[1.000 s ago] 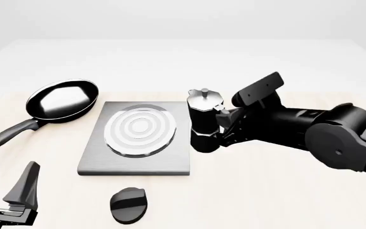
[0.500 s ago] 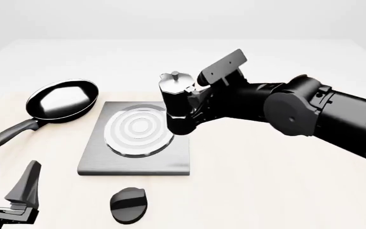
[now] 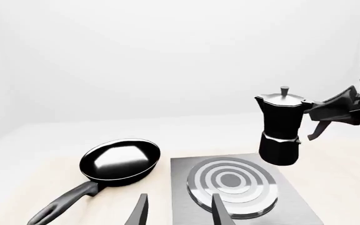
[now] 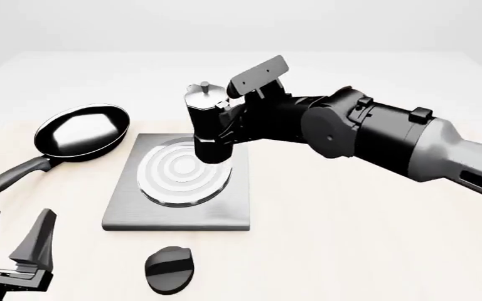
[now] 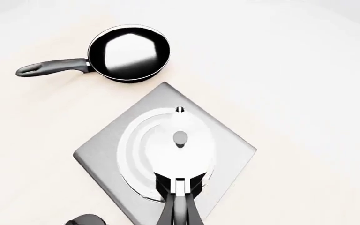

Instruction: Turn on the stove and put the moka pot on it.

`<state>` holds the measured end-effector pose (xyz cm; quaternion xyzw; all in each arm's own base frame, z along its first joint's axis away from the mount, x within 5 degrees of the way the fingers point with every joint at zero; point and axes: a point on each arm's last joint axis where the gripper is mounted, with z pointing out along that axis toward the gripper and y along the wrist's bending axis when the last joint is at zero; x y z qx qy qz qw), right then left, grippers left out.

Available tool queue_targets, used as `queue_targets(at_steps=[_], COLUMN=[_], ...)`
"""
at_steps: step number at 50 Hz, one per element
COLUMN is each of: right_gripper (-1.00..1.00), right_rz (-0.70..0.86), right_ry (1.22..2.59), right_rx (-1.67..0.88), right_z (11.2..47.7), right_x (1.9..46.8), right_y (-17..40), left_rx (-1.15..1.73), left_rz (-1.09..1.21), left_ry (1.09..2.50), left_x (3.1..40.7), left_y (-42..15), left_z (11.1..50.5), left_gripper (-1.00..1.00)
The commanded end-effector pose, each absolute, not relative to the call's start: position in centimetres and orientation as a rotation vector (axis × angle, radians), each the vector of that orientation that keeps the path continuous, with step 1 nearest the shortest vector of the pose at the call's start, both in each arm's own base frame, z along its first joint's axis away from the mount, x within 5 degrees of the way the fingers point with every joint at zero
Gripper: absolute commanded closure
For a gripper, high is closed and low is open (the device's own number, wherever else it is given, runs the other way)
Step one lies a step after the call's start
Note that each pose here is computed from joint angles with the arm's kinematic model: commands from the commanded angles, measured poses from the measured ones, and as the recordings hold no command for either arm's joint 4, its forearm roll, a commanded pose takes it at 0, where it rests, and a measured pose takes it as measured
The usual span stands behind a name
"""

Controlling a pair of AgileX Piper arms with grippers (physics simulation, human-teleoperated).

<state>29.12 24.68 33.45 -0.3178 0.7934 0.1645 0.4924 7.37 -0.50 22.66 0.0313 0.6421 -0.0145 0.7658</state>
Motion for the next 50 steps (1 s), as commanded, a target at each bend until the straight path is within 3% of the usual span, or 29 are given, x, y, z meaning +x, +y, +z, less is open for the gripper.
queue_targets(at_steps=[1,28,50], right_gripper=[1.0,1.0,1.0], right_rz=[0.423,0.409,0.412], right_ry=[1.898,1.917,1.96], right_rx=[-0.734,-0.688,-0.691], right_z=[33.5,30.3,26.4], right_x=[31.0,36.7,38.7], right_y=[26.2,28.9,30.8], left_rx=[0.071,0.066,0.065], left_rz=[-0.032,-0.031,-0.031], left_ry=[1.4,1.413,1.423], left_x=[7.7,8.6,9.0], left_y=[-0.5,-0.6,-0.6], left_z=[22.7,22.6,22.5], left_gripper=[-1.0,-1.0,-1.0])
